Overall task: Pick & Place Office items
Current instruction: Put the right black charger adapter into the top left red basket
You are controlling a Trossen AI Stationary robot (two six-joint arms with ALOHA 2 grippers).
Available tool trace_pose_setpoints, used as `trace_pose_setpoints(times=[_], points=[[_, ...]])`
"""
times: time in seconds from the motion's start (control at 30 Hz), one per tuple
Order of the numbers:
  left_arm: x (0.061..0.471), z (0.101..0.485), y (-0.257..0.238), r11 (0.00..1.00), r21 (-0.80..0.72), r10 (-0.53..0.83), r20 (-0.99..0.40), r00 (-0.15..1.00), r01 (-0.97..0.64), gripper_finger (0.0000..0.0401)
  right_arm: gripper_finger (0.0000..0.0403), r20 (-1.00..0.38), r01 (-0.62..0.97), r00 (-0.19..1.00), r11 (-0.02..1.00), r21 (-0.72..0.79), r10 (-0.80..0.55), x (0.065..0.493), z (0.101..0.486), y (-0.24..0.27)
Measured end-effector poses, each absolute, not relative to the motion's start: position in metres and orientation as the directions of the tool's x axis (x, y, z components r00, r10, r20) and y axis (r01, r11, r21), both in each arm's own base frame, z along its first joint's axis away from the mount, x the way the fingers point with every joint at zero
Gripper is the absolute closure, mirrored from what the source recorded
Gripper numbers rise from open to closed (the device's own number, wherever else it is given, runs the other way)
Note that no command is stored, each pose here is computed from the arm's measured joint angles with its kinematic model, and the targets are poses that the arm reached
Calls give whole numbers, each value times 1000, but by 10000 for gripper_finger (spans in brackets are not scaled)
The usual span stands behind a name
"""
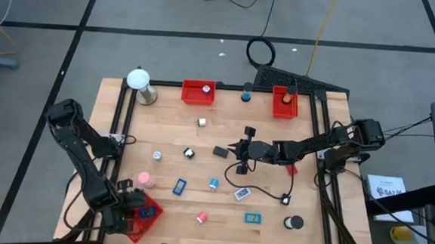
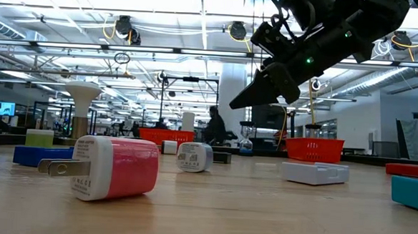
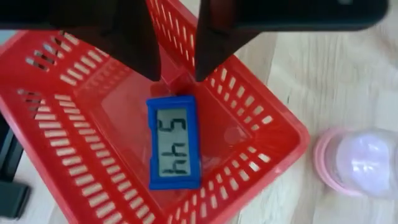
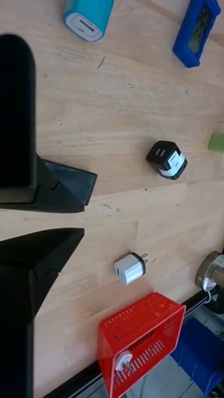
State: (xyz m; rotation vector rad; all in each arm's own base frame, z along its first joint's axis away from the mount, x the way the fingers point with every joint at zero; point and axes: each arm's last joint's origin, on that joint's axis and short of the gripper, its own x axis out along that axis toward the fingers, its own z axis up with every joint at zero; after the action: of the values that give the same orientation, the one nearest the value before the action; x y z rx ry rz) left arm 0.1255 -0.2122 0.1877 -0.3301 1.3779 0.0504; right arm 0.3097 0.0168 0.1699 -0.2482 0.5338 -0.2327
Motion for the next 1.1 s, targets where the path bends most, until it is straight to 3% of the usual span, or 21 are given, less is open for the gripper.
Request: trace_pose_setpoints(times=[0.2,0.63,0.87,1.1], points=[[126,188,-212,951,-206,-167,-970,179,-232,344,358,-477,146,833,942,-301,-281,309,169,17],[144,190,-202,956,-218,-191,-970,150,-196,350,358,-486,141,828,942,-306,-282,309,168,17],[172,207,-193,984,-148,-102,-924,368,-99,350,358,-488,139,826,942,-307,-281,309,168,17],[225,211,-160,981,-157,-196,-747,635,118,350,389,-497,101,836,954,-282,-235,309,168,18]])
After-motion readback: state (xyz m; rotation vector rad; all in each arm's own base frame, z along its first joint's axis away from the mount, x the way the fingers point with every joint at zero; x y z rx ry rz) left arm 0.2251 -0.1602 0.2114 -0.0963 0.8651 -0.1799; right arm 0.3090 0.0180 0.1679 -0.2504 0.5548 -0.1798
